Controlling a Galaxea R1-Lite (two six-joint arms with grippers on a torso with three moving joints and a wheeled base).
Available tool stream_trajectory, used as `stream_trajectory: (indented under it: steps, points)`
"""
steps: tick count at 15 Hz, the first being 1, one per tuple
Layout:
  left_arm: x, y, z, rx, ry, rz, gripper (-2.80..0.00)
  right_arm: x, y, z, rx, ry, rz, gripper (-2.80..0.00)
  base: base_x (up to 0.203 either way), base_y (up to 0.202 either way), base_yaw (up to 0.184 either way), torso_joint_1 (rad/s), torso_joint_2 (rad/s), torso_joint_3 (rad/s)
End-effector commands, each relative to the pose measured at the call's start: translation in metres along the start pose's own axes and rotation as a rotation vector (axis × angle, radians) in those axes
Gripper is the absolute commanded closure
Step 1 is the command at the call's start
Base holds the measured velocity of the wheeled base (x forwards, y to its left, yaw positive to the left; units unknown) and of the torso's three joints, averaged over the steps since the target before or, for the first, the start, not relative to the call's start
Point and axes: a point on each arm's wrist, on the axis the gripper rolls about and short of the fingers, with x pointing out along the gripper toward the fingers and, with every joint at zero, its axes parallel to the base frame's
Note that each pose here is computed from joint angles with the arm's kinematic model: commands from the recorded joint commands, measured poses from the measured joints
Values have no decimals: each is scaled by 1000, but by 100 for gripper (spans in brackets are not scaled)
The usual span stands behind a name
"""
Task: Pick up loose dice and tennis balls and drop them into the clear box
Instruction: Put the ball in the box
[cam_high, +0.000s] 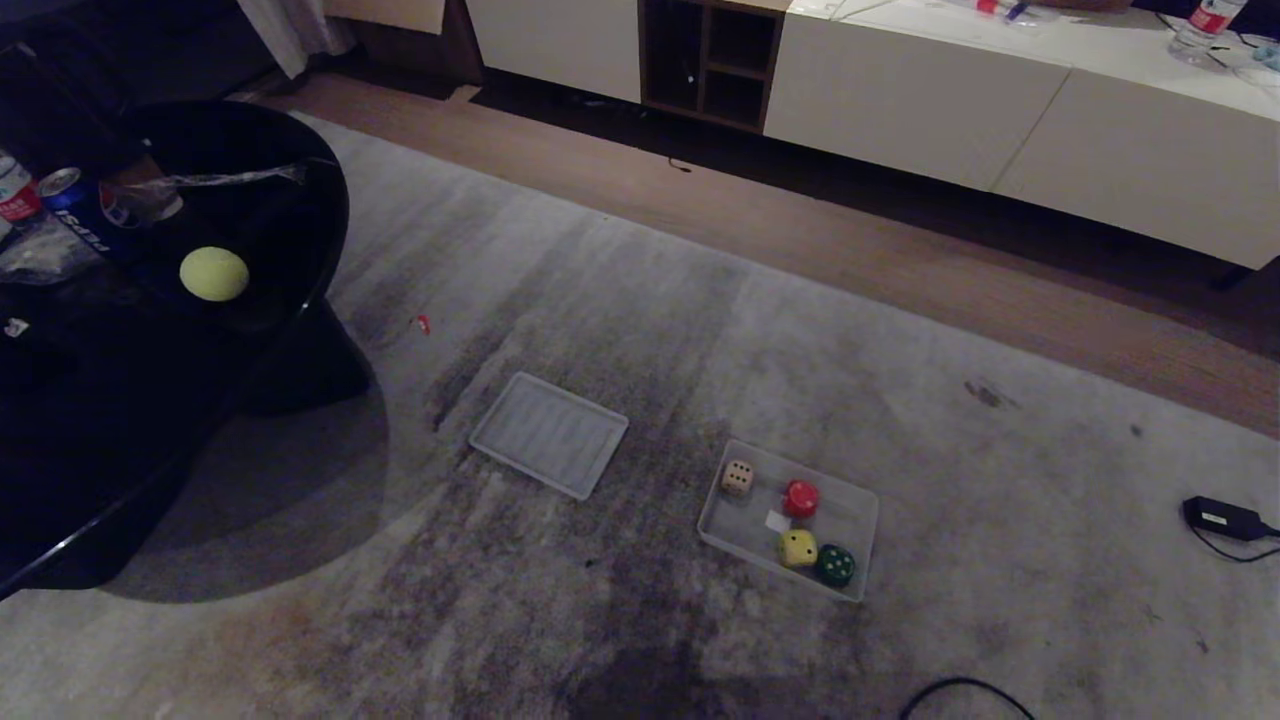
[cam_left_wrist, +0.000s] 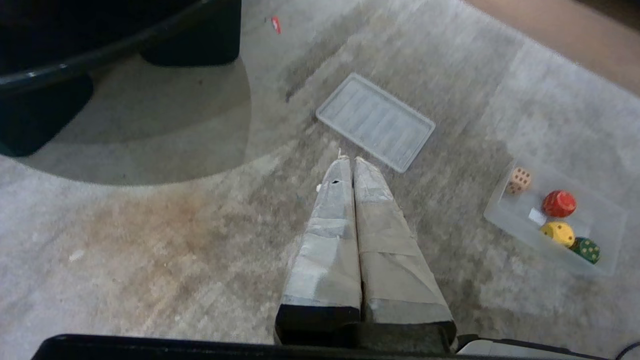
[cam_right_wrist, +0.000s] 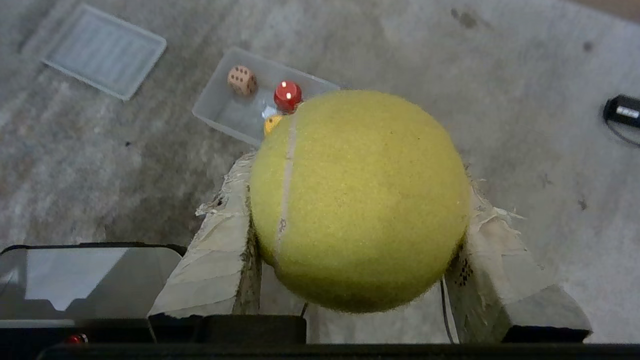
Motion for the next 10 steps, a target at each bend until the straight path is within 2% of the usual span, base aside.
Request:
stream_trajectory:
  steps: [1, 10]
  points:
    - [0, 0, 0, -1, 2, 1, 0, 0, 0, 0, 0, 2, -1, 0, 0, 0, 0, 3, -2, -198]
    - [0, 0, 0, -2, 2, 1, 0, 0, 0, 0, 1, 4, -2, 0, 0, 0, 0, 3, 3, -199]
